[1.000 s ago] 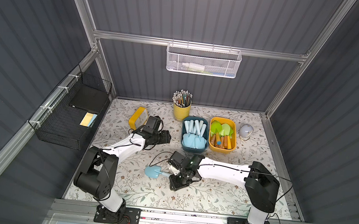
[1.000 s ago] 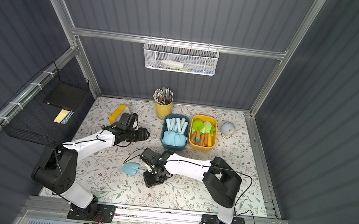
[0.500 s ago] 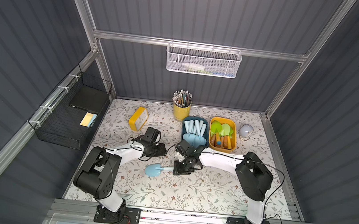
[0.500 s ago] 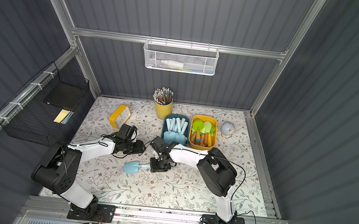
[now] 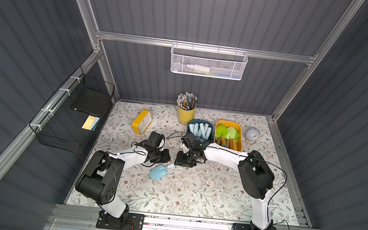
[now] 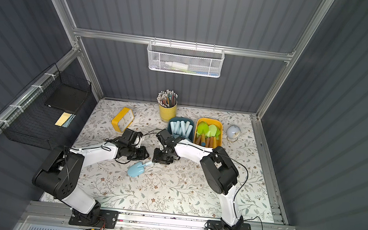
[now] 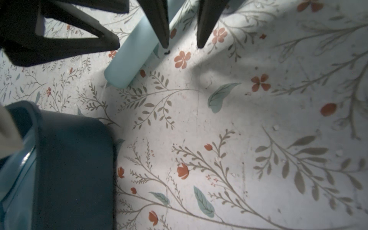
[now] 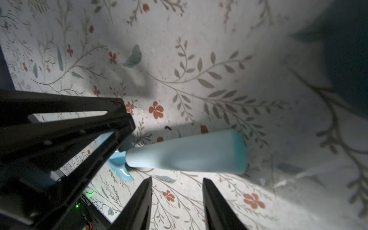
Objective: Sort the small shovels by color and place them into the storage box
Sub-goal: Pick up the shovel from the center of the board, then place the shovel in the storage box.
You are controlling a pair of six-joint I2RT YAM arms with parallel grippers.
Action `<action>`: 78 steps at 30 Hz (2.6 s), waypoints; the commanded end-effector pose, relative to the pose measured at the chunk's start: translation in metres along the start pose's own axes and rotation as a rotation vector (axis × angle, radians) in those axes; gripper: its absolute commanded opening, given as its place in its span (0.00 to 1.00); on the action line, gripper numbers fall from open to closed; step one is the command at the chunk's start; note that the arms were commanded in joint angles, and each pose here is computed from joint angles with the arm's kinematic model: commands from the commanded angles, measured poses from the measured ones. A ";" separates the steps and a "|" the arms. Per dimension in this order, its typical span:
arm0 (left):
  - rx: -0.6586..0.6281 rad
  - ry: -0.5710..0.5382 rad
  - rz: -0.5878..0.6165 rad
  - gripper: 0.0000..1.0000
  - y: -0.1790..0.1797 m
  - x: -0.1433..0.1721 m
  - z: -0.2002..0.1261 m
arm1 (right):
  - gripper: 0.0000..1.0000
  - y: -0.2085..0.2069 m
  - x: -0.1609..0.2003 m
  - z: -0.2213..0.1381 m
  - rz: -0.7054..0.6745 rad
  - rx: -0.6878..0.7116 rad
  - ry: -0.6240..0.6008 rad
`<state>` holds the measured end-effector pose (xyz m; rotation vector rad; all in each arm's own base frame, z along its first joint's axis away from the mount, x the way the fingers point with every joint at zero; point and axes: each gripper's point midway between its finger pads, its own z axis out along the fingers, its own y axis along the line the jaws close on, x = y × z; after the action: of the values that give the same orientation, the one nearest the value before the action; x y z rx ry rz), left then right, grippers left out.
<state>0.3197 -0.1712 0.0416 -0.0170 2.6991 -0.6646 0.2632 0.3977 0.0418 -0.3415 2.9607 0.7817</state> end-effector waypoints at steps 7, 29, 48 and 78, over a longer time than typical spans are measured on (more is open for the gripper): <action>0.025 0.076 0.021 0.22 0.000 0.026 0.008 | 0.46 -0.013 0.010 0.003 0.077 0.075 0.044; -0.025 -0.001 0.085 0.21 -0.036 0.000 0.006 | 0.46 -0.055 0.005 0.012 0.139 0.296 0.061; -0.069 -0.129 -0.002 0.25 -0.029 -0.046 -0.012 | 0.01 -0.059 0.065 0.012 -0.042 0.376 0.148; -0.044 -0.249 -0.076 0.32 -0.049 -0.096 -0.019 | 0.02 -0.102 -0.196 -0.147 -0.075 0.364 -0.385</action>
<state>0.3895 -0.1980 0.1057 -0.1661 2.5036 -0.5896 0.4718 0.2690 0.1421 -0.2071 2.6586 0.2137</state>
